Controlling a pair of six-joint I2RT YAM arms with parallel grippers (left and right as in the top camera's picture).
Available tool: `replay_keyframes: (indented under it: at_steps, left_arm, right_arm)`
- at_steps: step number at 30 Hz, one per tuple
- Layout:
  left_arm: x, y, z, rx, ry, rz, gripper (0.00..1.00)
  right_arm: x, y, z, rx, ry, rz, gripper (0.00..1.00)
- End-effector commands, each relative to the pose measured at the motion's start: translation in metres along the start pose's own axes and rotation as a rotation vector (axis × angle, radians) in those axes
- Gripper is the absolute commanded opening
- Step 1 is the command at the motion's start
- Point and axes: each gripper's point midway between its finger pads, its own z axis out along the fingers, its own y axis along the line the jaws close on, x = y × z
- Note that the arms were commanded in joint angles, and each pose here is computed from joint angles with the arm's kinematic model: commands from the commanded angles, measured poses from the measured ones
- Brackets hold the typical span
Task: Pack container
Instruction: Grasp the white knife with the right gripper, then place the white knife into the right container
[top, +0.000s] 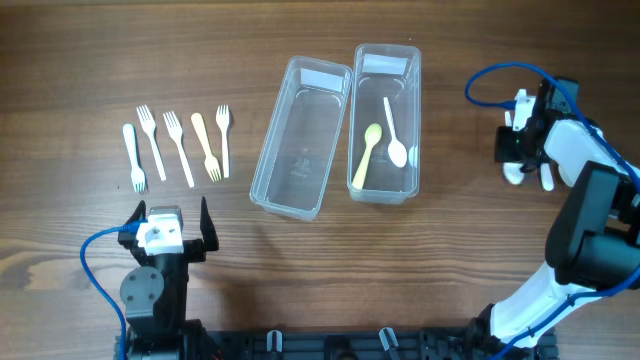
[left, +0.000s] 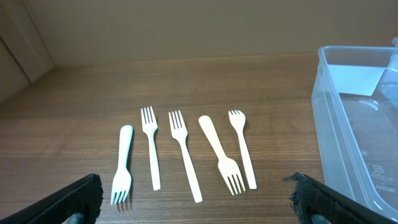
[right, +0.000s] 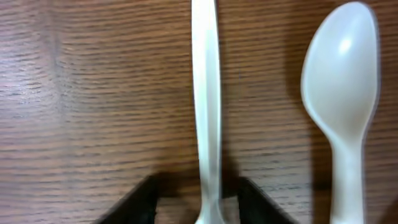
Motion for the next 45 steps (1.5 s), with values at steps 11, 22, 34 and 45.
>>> replay_keyframes:
  at_steps: [11, 22, 34, 45]
  left_arm:
    - [0.001, 0.000, 0.001, -0.002, -0.004, 0.018, 1.00]
    - [0.001, 0.000, 0.001, -0.002, -0.004, 0.018, 1.00]
    - [0.001, 0.000, 0.001, -0.002, -0.004, 0.018, 1.00]
    - [0.001, 0.000, 0.001, -0.002, -0.004, 0.018, 1.00]
  right_arm:
    - [0.020, 0.047, 0.004, -0.260, 0.081, 0.134, 0.04]
    - [-0.038, 0.113, -0.154, -0.632, -0.266, 0.068, 0.04]
    - [-0.040, 0.239, -0.195, -0.667, -0.350, -0.145, 0.04]
    - [-0.041, 0.259, -0.178, -0.617, -0.347, -0.160, 0.54]
